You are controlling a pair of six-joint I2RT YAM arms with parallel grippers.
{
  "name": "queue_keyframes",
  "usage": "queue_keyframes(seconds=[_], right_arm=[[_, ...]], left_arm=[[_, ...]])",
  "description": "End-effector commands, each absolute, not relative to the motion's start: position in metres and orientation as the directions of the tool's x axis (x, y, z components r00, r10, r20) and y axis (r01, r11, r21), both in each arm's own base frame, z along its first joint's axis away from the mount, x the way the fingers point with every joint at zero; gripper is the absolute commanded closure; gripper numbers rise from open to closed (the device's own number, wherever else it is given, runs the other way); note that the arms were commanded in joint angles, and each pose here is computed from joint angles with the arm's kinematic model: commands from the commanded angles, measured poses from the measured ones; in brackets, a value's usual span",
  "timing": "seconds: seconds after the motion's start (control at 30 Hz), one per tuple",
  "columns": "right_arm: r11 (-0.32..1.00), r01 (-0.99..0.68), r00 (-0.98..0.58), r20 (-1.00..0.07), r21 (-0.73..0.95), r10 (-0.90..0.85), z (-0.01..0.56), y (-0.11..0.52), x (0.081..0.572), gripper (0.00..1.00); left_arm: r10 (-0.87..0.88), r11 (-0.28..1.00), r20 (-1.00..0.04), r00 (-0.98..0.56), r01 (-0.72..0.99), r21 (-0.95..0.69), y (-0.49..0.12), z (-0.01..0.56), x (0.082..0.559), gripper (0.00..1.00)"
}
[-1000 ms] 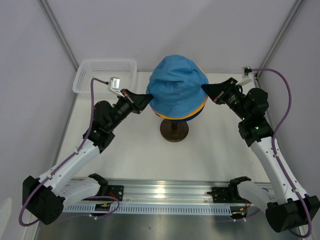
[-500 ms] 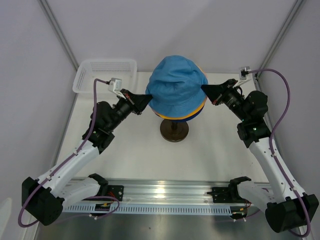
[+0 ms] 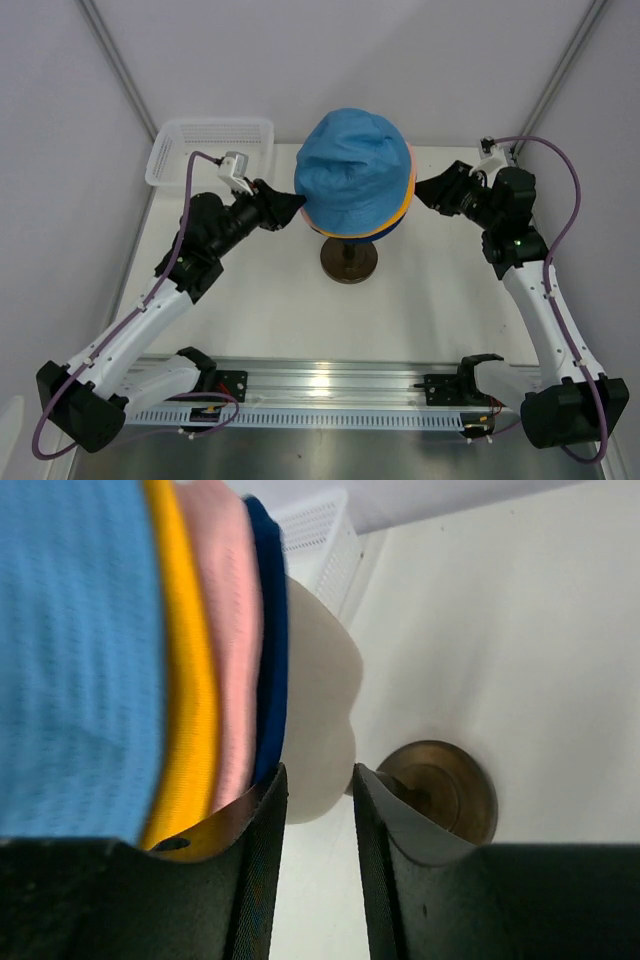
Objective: Stack the hats
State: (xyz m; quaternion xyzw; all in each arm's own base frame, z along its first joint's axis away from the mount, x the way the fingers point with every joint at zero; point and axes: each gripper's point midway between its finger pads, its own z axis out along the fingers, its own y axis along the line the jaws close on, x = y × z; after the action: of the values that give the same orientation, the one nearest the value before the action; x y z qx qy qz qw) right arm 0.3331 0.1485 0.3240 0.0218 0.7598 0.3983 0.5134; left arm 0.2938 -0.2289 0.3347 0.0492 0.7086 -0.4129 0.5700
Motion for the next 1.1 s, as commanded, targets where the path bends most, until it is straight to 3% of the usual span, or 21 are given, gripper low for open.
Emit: queue_keyframes(seconds=[0.0,0.13,0.17,0.27,0.37,0.43,0.63,0.73,0.93,1.07], right_arm=[[0.648,-0.453,-0.37,-0.79,0.613,0.488,0.393,0.146,0.324,0.63],[0.662,-0.442,-0.313,-0.796,0.605,0.518,0.416,0.134,0.33,0.59],[0.666,-0.445,-0.29,-0.8,0.598,0.525,0.425,0.131,0.33,0.59],[0.671,-0.447,-0.251,-0.803,0.591,0.541,0.44,0.124,0.337,0.51],[0.634,-0.487,-0.254,-0.792,0.601,0.555,0.45,0.13,0.343,0.41],[0.592,-0.525,-0.275,-0.78,0.611,0.562,0.456,0.138,0.344,0.4],[0.504,-0.545,-0.374,-0.733,0.67,0.569,0.445,0.158,0.359,0.46],[0.477,-0.531,-0.431,-0.708,0.7,0.56,0.43,0.177,0.36,0.47],[0.493,-0.506,-0.439,-0.703,0.708,0.559,0.415,0.195,0.368,0.48],[0.519,-0.498,-0.429,-0.717,0.695,0.549,0.414,0.195,0.383,0.47]], left_arm=[[-0.414,0.652,-0.854,-0.316,0.552,-0.52,-0.223,0.366,0.288,0.57],[-0.427,0.683,-0.867,-0.259,0.536,-0.496,-0.209,0.392,0.283,0.42],[-0.435,0.72,-0.872,-0.223,0.496,-0.486,-0.198,0.396,0.289,0.31],[-0.458,0.767,-0.88,-0.127,0.443,-0.463,-0.176,0.422,0.294,0.15],[-0.496,0.787,-0.863,-0.094,0.371,-0.493,-0.158,0.435,0.309,0.12],[-0.522,0.784,-0.848,-0.09,0.34,-0.519,-0.15,0.443,0.319,0.11],[-0.571,0.717,-0.798,-0.193,0.358,-0.599,-0.175,0.438,0.354,0.2],[-0.574,0.642,-0.769,-0.282,0.429,-0.636,-0.203,0.439,0.359,0.31],[-0.503,0.629,-0.779,-0.374,0.46,-0.627,-0.237,0.414,0.356,0.55],[-0.466,0.616,-0.787,-0.405,0.49,-0.617,-0.25,0.404,0.337,0.59]])
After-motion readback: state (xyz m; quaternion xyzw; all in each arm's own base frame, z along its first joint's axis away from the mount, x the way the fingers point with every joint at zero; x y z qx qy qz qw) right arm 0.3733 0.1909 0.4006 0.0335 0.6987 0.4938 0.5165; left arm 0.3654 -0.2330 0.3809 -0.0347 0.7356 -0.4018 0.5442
